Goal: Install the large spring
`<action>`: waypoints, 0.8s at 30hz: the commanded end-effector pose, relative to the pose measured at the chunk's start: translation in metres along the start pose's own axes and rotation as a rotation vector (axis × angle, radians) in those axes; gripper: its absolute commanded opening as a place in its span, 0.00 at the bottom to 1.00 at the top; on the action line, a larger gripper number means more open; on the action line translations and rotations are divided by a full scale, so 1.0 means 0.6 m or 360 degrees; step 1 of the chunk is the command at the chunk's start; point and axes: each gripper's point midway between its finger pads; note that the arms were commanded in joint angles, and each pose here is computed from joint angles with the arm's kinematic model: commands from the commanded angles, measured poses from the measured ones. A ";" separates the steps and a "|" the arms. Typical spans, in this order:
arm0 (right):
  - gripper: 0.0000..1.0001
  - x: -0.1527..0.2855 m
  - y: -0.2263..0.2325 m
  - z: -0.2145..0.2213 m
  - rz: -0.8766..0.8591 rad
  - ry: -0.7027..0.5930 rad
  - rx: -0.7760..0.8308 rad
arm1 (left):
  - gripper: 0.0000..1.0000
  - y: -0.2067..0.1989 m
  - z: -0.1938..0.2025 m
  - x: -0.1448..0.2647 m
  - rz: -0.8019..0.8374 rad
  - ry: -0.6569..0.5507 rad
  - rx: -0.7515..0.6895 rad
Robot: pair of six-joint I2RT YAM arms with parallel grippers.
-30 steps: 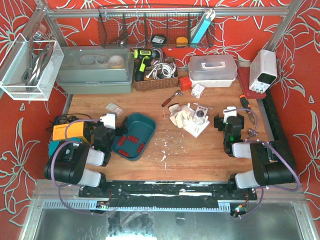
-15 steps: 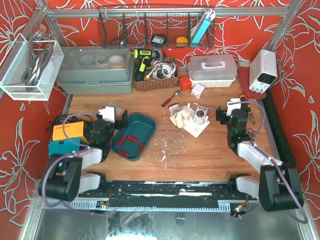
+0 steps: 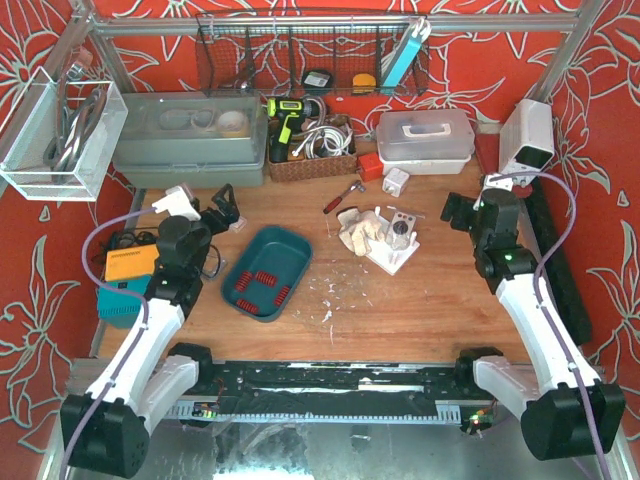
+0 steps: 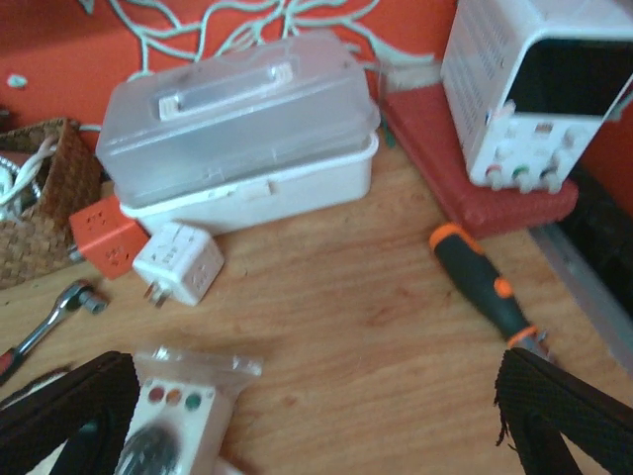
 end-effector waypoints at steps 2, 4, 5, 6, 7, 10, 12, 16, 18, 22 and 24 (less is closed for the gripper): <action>0.99 0.024 0.029 0.071 -0.0183 0.0269 -0.0126 | 1.00 0.008 0.056 0.033 0.0012 0.0255 0.0331; 0.99 0.028 0.046 0.072 -0.0277 0.0284 -0.0148 | 1.00 -0.013 0.075 0.046 0.0172 0.0335 0.0378; 0.99 0.027 0.054 0.077 -0.0318 0.0318 -0.0150 | 1.00 -0.025 0.081 0.051 0.0253 0.0367 0.0410; 0.99 0.027 0.060 0.081 -0.0345 0.0348 -0.0154 | 1.00 -0.038 0.088 0.058 0.0330 0.0406 0.0429; 0.99 0.025 0.065 0.087 -0.0368 0.0384 -0.0158 | 1.00 -0.049 0.093 0.062 0.0389 0.0443 0.0447; 0.99 0.018 0.089 0.103 -0.0470 0.0462 -0.0185 | 1.00 -0.070 0.111 0.070 0.0499 0.0573 0.0469; 0.99 0.014 0.098 0.113 -0.0486 0.0498 -0.0173 | 1.00 -0.079 0.129 0.074 0.0548 0.0664 0.0455; 0.99 0.005 0.106 0.135 -0.0434 0.0547 -0.0102 | 1.00 -0.087 0.172 0.081 0.0566 0.0804 0.0360; 0.99 -0.002 0.110 0.141 -0.0403 0.0570 -0.0075 | 1.00 -0.095 0.195 0.087 0.0570 0.0834 0.0315; 0.99 -0.021 0.133 0.136 -0.0393 0.0605 -0.0015 | 1.00 -0.125 0.244 0.101 0.0606 0.0905 0.0189; 0.99 -0.031 0.143 0.132 -0.0369 0.0605 0.0042 | 1.00 -0.137 0.270 0.110 0.0639 0.0954 0.0138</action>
Point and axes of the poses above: each gripper's point midway between its finger pads, its own x axis back along the fingers, its own y axis along the line the jaws close on, z = x × y, and after that the axes turned 13 degrees about x, right-handed
